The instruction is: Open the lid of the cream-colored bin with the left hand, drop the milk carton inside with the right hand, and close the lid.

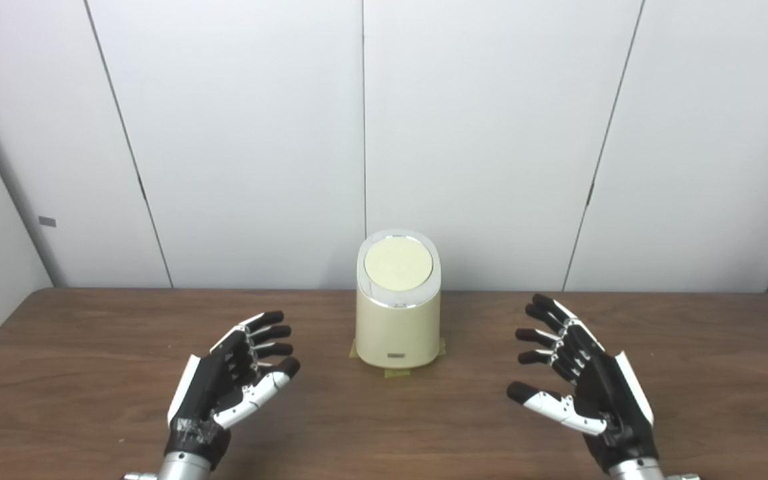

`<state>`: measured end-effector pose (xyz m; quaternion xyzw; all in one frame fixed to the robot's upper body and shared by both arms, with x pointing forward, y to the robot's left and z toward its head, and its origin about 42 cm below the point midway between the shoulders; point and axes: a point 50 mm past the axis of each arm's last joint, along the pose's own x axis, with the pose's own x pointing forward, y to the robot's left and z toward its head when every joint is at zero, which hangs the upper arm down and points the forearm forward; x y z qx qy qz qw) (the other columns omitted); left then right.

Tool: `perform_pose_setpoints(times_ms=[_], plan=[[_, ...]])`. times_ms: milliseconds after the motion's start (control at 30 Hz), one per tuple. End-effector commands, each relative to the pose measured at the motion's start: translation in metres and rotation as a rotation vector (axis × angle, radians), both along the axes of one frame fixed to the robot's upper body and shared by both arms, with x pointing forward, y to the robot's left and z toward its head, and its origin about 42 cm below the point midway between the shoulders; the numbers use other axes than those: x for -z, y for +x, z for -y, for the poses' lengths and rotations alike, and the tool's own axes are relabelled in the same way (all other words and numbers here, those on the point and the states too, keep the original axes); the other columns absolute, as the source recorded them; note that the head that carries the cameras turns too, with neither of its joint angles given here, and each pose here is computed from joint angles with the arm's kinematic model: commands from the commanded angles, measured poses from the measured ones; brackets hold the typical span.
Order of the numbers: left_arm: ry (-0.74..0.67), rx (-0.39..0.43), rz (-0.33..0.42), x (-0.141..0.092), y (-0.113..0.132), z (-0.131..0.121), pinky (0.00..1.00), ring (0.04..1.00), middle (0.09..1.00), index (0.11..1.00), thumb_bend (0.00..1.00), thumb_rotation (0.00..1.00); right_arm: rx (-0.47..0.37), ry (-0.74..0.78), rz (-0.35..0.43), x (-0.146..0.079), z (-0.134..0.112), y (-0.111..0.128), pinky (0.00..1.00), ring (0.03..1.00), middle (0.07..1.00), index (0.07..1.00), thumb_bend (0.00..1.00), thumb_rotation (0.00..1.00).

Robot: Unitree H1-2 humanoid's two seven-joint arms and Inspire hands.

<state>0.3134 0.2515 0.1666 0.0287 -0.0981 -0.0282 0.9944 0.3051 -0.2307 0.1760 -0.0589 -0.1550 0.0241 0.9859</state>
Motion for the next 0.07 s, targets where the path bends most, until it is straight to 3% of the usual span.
perform_pose_setpoints(times_ms=[0, 33], plan=[[0.006, 0.008, 0.090, -0.0179, 0.0097, 0.0016, 0.55, 0.703, 0.757, 0.784, 0.67, 0.22, -0.018, 0.001, 0.082, -0.0185, -0.0017, 0.0056, 0.61, 0.739, 0.851, 0.847, 0.80, 0.31], [0.007, 0.011, 0.091, -0.0180, 0.0100, 0.0018, 0.55, 0.704, 0.758, 0.784, 0.67, 0.23, -0.020, 0.001, 0.081, -0.0185, -0.0018, 0.0059, 0.61, 0.741, 0.852, 0.849, 0.79, 0.31]])
